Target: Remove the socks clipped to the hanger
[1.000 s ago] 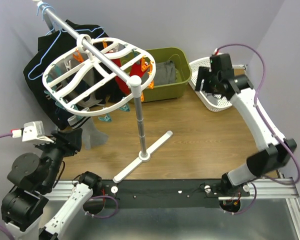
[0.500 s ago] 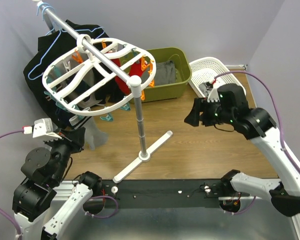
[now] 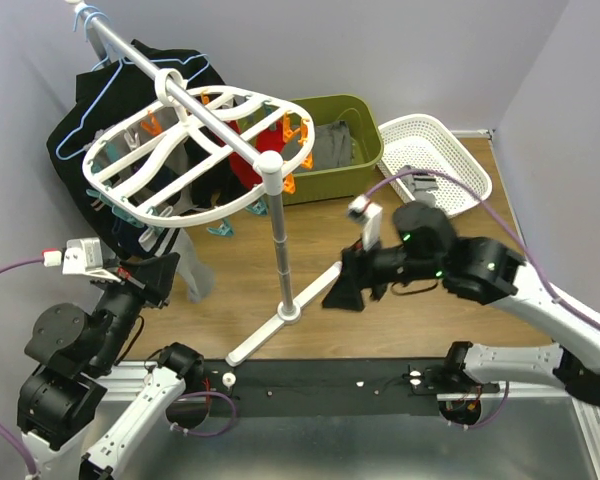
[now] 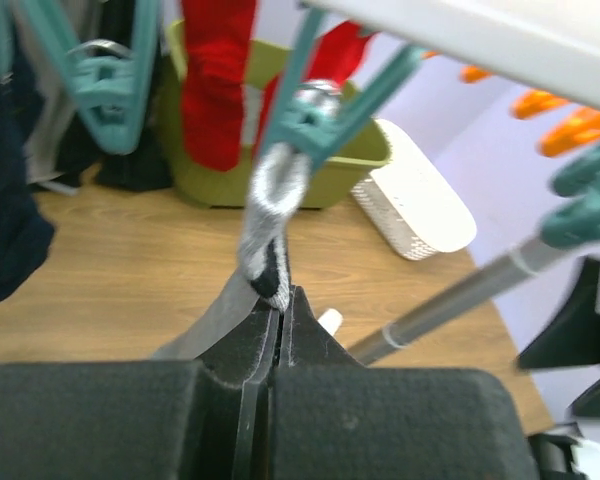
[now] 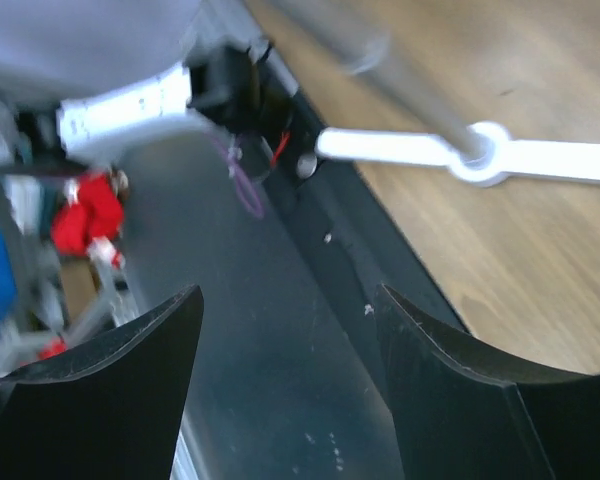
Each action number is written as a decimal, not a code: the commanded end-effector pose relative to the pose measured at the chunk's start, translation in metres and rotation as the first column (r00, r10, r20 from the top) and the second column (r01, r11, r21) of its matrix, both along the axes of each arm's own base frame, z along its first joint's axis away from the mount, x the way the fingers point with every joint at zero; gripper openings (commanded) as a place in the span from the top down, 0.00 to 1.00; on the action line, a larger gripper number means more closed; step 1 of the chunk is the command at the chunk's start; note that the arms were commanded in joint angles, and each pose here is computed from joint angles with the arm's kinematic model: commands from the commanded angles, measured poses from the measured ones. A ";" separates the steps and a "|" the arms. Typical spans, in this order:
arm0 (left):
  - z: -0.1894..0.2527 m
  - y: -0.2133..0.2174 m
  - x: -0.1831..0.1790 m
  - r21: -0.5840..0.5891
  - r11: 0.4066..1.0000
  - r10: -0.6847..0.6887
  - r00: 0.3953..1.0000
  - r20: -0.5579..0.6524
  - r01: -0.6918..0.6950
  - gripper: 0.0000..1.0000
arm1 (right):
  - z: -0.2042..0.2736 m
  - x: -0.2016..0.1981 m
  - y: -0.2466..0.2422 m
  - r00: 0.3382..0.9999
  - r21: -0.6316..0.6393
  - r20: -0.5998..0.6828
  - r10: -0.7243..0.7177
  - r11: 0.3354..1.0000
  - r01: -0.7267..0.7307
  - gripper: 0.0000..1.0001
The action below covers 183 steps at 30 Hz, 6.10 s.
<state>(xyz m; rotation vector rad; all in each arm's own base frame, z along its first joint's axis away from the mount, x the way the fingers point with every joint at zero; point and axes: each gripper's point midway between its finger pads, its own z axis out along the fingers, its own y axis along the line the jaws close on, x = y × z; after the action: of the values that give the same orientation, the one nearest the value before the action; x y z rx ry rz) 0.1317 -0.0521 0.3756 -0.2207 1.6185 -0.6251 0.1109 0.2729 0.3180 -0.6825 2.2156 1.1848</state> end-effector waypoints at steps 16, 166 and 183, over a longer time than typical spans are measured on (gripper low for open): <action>0.028 -0.047 -0.048 -0.018 0.934 -0.356 0.933 0.041 0.357 1.00 | 0.025 -0.066 0.199 0.889 0.065 0.443 -0.120 0.993 0.102 0.17; 0.109 -0.063 -0.009 -0.098 0.932 -0.315 0.915 0.253 0.348 1.00 | -0.068 0.272 -0.172 0.480 -0.292 0.442 -0.757 0.385 0.876 0.99; 0.103 -0.083 -0.001 -0.096 0.902 -0.392 0.891 0.229 0.421 1.00 | -0.110 0.389 -0.283 0.411 -0.519 0.424 -0.807 0.155 0.841 0.57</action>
<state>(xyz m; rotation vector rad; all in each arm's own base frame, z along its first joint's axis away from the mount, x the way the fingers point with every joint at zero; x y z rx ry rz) 0.1304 -0.1257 0.4763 0.0471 1.4318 -1.0168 0.5128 -0.0118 0.2525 0.4182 2.1595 -0.2665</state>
